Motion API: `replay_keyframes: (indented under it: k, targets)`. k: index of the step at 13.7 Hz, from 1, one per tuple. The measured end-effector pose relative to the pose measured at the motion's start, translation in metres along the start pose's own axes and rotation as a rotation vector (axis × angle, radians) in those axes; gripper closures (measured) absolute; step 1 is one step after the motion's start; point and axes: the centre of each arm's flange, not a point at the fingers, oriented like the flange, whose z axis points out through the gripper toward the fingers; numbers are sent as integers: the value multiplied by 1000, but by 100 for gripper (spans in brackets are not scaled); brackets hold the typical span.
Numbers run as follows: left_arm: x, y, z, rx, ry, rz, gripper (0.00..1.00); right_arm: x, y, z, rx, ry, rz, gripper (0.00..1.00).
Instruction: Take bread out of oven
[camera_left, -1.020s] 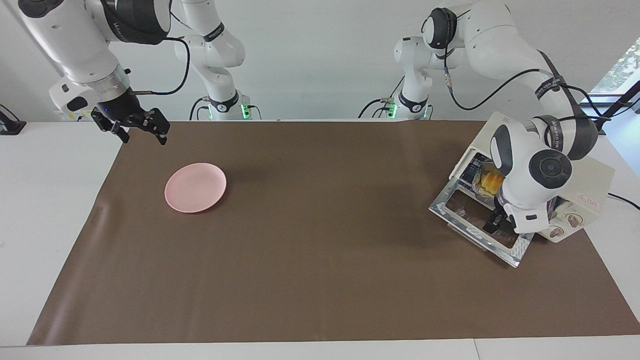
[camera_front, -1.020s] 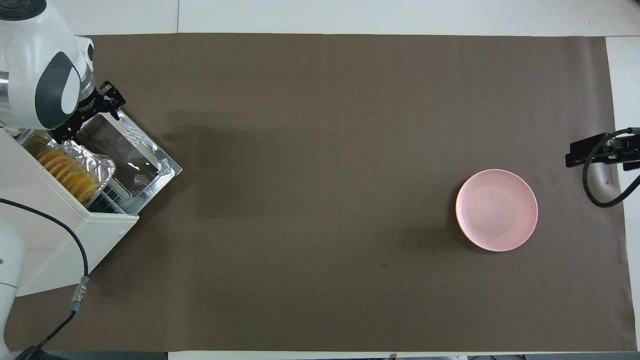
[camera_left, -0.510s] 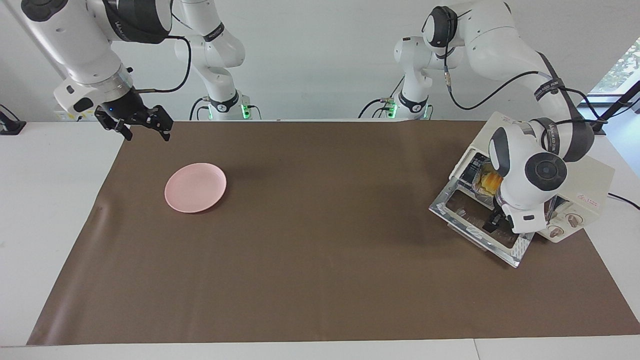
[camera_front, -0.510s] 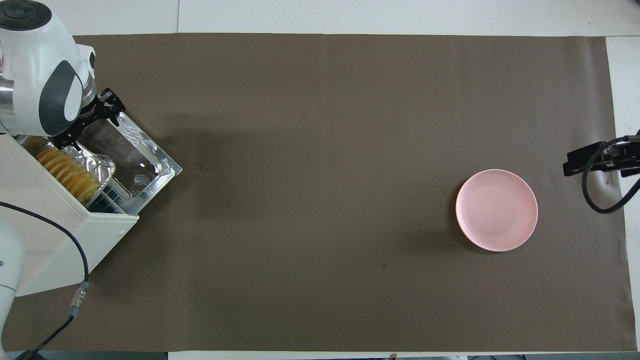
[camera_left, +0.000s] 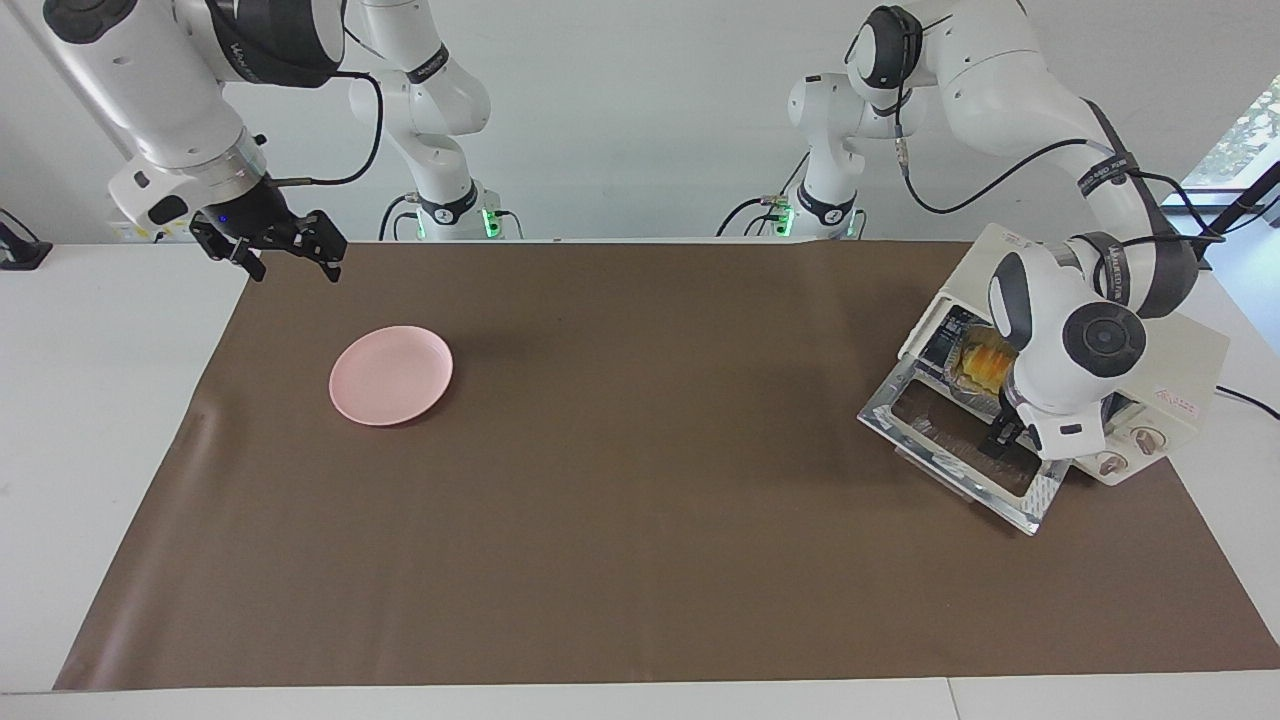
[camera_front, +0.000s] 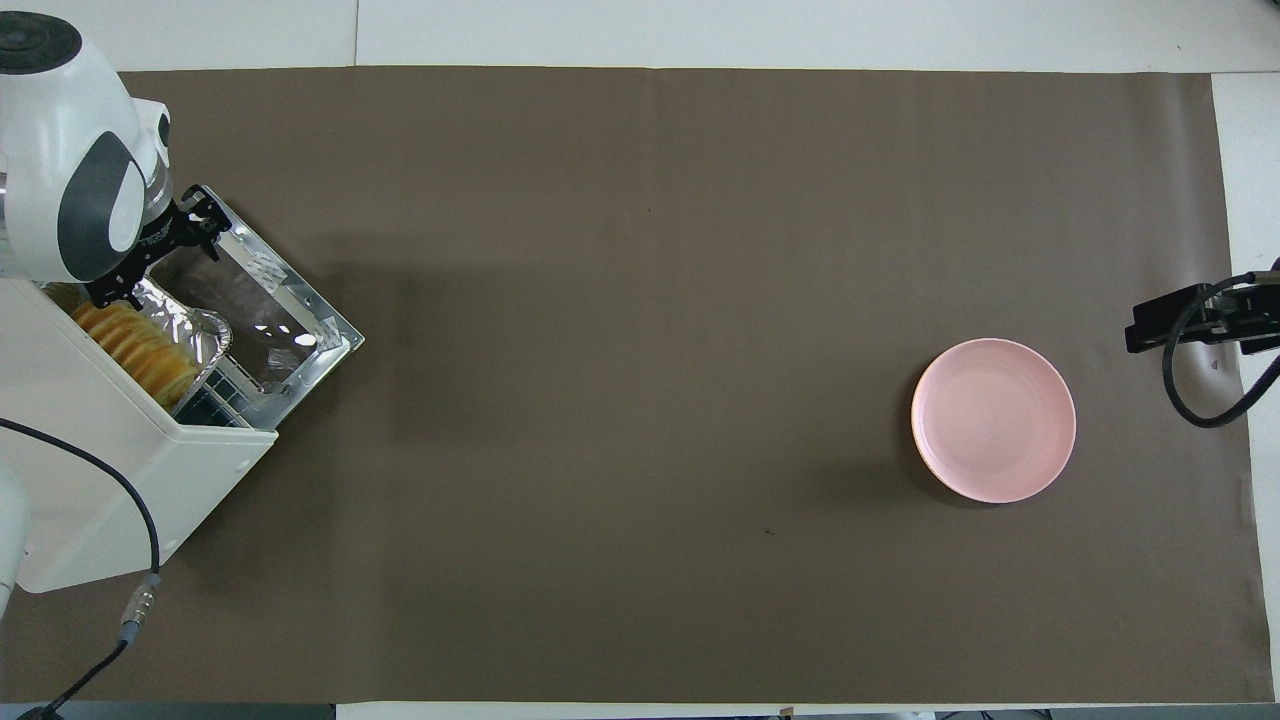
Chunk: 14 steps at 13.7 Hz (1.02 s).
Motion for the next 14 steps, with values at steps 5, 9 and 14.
replay_keyframes:
  k: [5,9,14]
  targets:
    - [-1,1,7,-17,13,4,0,-1,0,2,0,-6,0,0]
    - [-3,0,12,-20,12,7,0,-2,0,6,0,-16,0,0]
    - [-6,-2,15,-24,10,10,0,-3,0,6,0,-14,0,0]
